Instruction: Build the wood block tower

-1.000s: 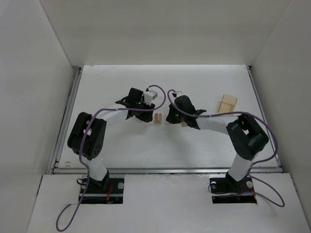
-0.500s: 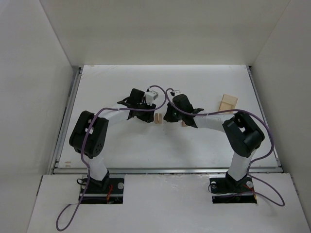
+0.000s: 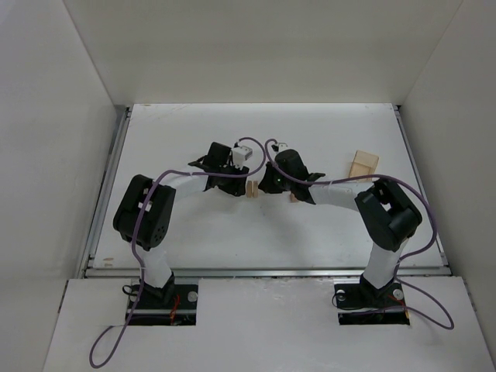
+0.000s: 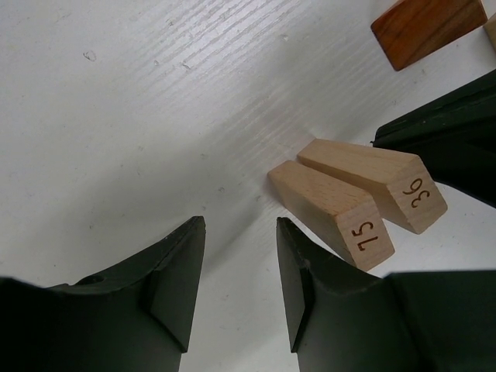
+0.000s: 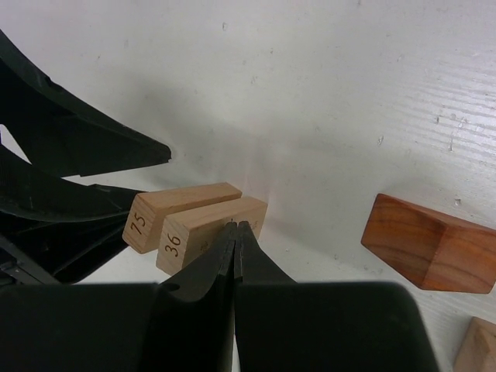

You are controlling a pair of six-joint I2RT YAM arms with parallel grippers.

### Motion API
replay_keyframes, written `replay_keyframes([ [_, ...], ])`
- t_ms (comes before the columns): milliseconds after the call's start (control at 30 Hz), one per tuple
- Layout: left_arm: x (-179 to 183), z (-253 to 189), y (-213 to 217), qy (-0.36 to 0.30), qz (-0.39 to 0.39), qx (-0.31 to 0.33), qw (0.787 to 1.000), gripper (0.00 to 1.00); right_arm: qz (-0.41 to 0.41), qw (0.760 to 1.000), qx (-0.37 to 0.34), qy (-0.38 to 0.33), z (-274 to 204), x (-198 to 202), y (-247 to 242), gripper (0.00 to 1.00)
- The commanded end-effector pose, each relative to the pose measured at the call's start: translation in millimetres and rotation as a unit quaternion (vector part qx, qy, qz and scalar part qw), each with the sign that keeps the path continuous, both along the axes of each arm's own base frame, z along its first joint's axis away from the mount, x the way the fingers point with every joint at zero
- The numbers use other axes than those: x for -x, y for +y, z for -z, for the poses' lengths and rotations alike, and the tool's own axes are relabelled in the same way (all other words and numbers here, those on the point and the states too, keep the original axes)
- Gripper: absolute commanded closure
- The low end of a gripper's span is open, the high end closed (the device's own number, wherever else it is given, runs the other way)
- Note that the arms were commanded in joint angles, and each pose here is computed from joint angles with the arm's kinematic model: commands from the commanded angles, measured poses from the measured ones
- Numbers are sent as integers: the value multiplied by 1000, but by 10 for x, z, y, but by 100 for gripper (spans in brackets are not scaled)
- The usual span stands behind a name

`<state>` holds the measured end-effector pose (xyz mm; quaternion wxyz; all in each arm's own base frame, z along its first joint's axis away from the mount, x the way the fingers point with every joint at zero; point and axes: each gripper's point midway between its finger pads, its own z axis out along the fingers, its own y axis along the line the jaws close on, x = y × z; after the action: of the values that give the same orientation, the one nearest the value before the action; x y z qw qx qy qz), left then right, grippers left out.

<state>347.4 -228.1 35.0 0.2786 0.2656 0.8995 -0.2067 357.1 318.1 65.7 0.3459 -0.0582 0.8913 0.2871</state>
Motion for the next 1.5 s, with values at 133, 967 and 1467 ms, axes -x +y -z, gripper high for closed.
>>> replay_keyframes([
  [133, -127, -211, -165, -25, 4, 25, 999, 61, -6, 999, -27, -20, -145, -60, 132, 99],
  [967, -113, -160, -184, -26, 3, 12, 1000, 61, -9, 1000, -23, -11, -119, -5, 109, 100],
  [1467, -210, -218, -161, -44, -6, 2, 999, 58, 7, 1000, -27, -7, -131, 10, 67, 100],
])
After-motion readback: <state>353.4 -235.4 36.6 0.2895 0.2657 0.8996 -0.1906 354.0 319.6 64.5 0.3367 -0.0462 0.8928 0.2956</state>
